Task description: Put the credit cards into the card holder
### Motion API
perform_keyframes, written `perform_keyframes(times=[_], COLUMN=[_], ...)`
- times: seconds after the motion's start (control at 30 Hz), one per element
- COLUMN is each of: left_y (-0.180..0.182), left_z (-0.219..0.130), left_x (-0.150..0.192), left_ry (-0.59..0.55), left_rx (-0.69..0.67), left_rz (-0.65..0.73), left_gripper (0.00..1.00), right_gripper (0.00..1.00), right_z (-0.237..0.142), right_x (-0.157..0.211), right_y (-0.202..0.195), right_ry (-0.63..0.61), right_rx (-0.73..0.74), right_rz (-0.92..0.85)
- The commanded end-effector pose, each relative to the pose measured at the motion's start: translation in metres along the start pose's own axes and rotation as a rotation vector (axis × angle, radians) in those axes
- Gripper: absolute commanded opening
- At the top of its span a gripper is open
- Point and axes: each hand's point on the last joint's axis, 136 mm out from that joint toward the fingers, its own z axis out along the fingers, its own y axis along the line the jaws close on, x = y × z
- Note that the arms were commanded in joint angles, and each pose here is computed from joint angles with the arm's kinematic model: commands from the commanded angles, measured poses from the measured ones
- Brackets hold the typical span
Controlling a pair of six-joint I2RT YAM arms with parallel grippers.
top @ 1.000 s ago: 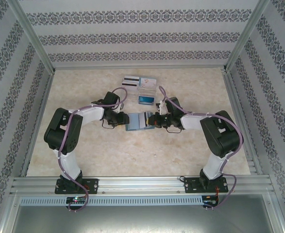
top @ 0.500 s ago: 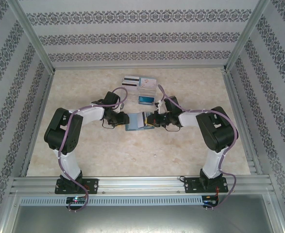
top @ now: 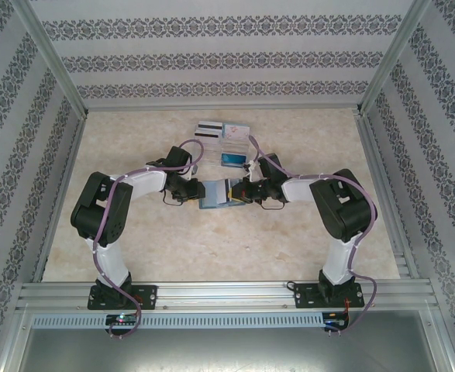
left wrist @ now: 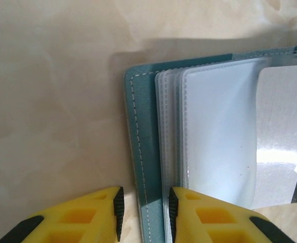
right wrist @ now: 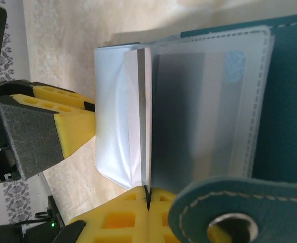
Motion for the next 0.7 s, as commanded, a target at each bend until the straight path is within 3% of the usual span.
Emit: perform_keyframes(times=[0.0, 0.67], left_y=[-0.007, -0.009], left_z=[0.014, 0.013], left_x=[0.014, 0.014], left_ry=[0.044, 0.043], left_rx=[0.01, 0.011], left_rz=[0.012, 0.019], left_gripper=[0.31, 0.27], right_gripper=[0.0, 0.0], right_z=[-0.009, 0.01], right_x=[0.007, 0.008], right_y=[-0.01, -0.005], right_ry=[-0.045, -0.004], right_rx=[0.066, 0.044], right_rz=[0.056, 0.055])
